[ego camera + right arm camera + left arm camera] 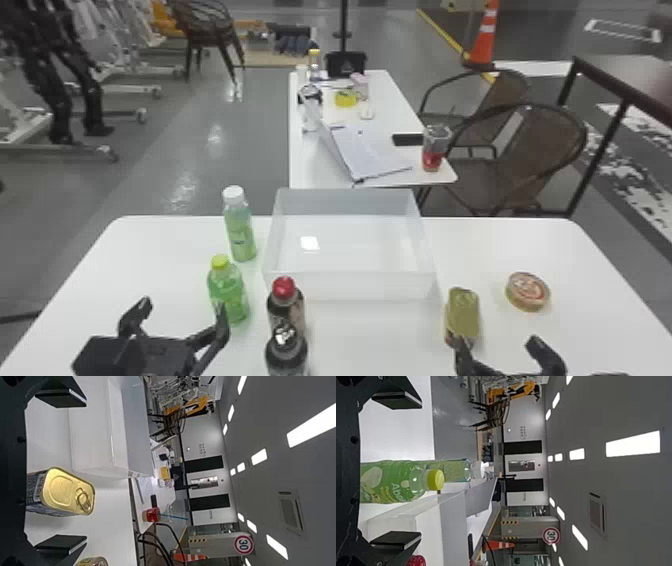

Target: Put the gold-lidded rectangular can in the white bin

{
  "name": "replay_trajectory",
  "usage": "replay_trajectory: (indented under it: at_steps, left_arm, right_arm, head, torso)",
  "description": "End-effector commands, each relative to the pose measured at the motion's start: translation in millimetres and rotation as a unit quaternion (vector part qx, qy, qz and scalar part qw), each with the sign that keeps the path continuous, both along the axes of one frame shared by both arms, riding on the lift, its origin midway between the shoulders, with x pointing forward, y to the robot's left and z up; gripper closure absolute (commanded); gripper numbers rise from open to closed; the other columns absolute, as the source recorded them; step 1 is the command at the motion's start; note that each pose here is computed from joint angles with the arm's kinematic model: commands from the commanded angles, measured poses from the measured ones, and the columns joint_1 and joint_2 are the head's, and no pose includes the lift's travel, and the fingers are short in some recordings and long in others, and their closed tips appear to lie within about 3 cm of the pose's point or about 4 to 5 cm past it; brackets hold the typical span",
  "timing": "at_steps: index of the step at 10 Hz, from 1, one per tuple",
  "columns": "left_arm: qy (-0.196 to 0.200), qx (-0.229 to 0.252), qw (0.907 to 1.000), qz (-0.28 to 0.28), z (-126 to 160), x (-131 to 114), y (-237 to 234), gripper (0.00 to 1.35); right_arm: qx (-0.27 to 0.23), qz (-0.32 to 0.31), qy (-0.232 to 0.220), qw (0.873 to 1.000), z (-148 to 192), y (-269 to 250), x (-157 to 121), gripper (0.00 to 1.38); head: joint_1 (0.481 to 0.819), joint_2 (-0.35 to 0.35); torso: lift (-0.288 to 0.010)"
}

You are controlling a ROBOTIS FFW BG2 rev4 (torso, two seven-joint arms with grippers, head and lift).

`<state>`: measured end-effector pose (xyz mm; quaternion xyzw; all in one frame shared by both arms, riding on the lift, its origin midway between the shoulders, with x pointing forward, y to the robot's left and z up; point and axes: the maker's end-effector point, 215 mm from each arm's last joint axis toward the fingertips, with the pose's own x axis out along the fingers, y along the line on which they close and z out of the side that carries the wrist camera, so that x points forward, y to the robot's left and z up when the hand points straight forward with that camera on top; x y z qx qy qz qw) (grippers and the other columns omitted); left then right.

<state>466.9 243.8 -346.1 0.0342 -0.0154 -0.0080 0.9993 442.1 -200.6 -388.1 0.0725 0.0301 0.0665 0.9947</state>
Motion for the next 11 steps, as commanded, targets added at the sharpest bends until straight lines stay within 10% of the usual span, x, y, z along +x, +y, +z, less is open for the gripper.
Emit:
replay_trajectory:
  at_steps: [1,11]
  left_arm:
    - [0.0,0.0,1.0,-0.001,0.0,0.0,-0.6,0.14]
    - [-0.005,-0.001,1.0,0.001,3.6,0.4,1.9,0.14]
  right_arm:
    - [0.0,-0.002,0.0,1.0,-0.1,-0.7,-0.8,0.09]
    - [0.008,-0.033,0.008,0.999,-26.6,-11.3,1.7,0.09]
  head:
    - [0.549,0.0]
    - [0.549,0.0]
  torso:
    - [-0.1]
    - [-0.1]
